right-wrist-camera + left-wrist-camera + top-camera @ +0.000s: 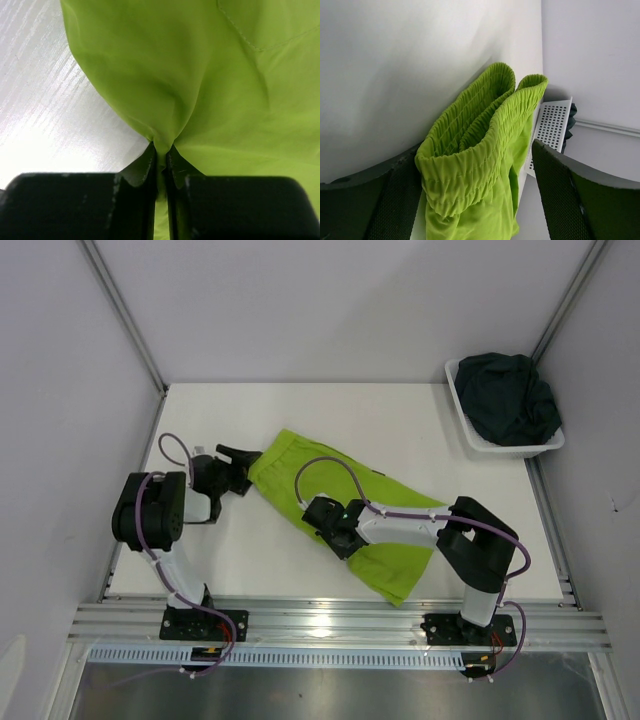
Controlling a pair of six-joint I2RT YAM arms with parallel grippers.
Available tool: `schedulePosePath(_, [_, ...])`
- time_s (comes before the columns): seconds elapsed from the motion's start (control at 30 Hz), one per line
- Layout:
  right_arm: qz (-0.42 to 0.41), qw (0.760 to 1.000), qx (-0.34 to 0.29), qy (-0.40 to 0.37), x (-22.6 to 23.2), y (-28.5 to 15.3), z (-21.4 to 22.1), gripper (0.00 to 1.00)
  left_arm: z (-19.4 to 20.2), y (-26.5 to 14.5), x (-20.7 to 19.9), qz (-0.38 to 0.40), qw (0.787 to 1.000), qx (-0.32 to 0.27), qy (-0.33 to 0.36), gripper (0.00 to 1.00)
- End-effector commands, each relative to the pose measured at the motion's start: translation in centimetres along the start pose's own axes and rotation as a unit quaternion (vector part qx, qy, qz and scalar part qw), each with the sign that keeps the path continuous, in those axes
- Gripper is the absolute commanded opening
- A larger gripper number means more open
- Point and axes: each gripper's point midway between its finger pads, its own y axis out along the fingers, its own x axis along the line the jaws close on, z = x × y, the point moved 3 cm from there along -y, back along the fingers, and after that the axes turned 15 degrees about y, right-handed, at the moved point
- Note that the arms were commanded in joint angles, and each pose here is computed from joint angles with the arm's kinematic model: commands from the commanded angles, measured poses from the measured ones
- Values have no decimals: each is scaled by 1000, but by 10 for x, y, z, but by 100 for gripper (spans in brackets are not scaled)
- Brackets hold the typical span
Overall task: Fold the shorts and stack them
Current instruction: Fold the shorts
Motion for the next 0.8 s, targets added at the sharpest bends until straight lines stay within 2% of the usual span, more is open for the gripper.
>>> schedulePosePath(0.0, [-22,1000,-14,-7,7,-16,-11,10,-4,11,-9,23,1000,-8,20,85])
schedulePosePath(0.1, [-25,1000,-15,-6,9,-17,-11,9,-7,12,-13,31,999,-11,31,80])
schedulePosePath(0.23, [-24,1000,-13,-10,9,-16,-10,9,-8,14,-24,64,997,-7,43,65])
schedulePosePath(0.3, [-23,1000,-11,-11,9,-15,-10,9,-6,16,-21,58,997,-1,43,65])
schedulePosePath(0.33, [-23,1000,-11,-12,9,-15,-10,9,-9,18,-26,66,997,-1,47,69])
schedulePosePath(0.37, [-23,1000,-11,-13,8,-15,-10,9,9,19,-26,62,996,31,56,71])
schedulePosePath(0.43, [-22,1000,-11,-16,8,-15,-10,9,12,22,-33,68,994,43,67,75])
schedulePosePath(0.6, [-23,1000,-14,-16,9,-15,-14,9,16,24,-37,69,993,52,79,74])
schedulePosePath(0.7, [-27,999,-16,-14,10,-17,-17,9,20,31,-35,66,993,69,72,67])
schedulePosePath(0.77, [-32,999,-18,-14,11,-19,-18,9,22,36,-31,67,993,76,66,53])
